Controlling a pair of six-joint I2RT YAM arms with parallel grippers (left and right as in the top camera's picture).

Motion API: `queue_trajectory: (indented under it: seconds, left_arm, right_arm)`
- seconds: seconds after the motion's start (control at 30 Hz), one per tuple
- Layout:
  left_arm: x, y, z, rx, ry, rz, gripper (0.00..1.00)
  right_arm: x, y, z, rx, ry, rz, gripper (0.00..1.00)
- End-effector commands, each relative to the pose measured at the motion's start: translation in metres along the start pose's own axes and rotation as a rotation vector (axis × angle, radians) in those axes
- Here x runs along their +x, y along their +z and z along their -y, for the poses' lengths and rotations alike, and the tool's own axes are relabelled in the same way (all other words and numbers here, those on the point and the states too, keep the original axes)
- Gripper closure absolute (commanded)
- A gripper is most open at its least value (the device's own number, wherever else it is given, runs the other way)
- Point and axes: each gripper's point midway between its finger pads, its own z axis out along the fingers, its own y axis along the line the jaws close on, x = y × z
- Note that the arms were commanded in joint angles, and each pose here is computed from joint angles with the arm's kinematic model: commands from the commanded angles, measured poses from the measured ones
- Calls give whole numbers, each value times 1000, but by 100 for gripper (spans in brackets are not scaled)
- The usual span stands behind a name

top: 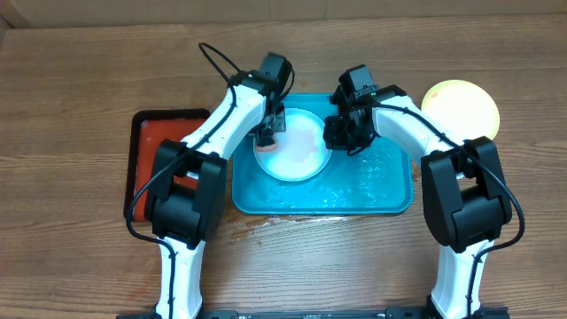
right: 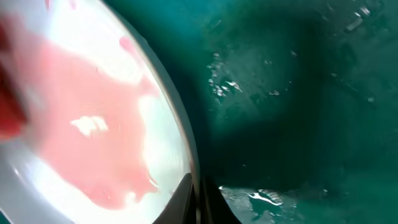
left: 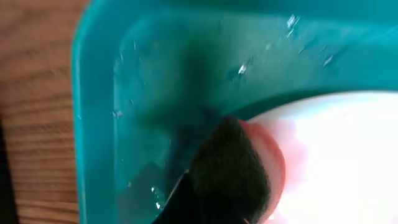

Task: Clean dirty plates on tray and stack at the side
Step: 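Scrub the white plate with the left-held sponge while right gripper holds it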

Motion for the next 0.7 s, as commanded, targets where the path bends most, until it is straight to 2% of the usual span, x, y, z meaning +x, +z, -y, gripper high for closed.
queue_trajectory:
  seconds: [0.0, 0.17, 0.27, 0.47, 0.67]
  left_arm:
    - [-24, -12, 7, 72, 37, 40, 96]
    - [-13, -29, 61, 391, 130, -32, 96]
    - [-5, -34, 77, 482, 140, -65, 96]
    - [11, -21, 86, 452, 168, -97, 96]
    - [26, 20, 82, 363, 178, -152, 96]
  right_arm:
    - [3, 2, 10, 27, 11, -10, 96]
    - [3, 2, 10, 27, 11, -10, 96]
    - [2, 2, 10, 26, 10, -6, 96]
    - [-1, 2, 9, 23, 7, 4, 96]
    - [-1, 2, 9, 23, 7, 3, 96]
